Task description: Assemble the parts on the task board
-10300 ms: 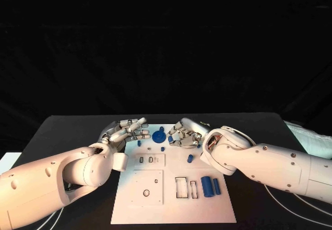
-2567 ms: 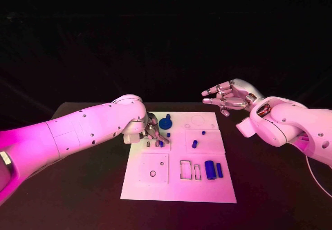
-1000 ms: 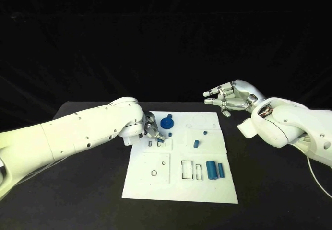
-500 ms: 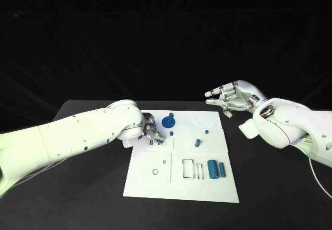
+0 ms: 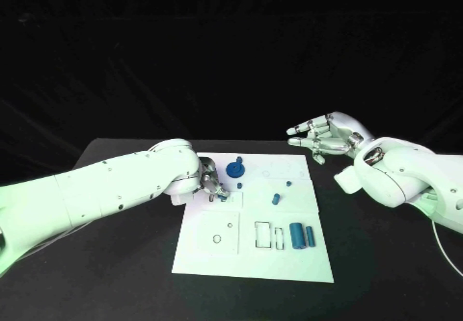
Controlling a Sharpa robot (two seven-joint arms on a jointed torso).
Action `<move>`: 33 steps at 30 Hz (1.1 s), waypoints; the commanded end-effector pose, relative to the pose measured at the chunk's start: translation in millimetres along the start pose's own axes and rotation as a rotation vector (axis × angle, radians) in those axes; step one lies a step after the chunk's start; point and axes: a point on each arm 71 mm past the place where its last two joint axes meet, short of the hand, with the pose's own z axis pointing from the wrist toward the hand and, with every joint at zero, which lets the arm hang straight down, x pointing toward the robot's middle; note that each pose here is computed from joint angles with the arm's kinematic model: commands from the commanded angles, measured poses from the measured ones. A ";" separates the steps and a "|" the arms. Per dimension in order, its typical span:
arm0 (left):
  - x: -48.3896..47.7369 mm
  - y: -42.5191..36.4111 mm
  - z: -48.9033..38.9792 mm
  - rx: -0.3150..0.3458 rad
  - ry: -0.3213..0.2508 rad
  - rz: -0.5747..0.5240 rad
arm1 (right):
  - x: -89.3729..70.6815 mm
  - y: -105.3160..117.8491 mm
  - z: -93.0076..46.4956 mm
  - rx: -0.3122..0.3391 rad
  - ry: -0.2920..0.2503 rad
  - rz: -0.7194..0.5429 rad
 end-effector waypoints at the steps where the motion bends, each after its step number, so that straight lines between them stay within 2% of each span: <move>1: 3.4 2.4 2.1 -0.021 0.017 0.035 | 1.1 0.3 -0.2 -0.009 0.008 0.005; 10: 6.2 1.3 2.0 -0.004 0.052 0.074 | 1.7 0.1 -0.2 -0.008 0.013 0.007; 33: 4.9 0.8 2.1 -0.002 0.032 0.069 | 2.2 -0.9 0.3 -0.003 0.016 0.007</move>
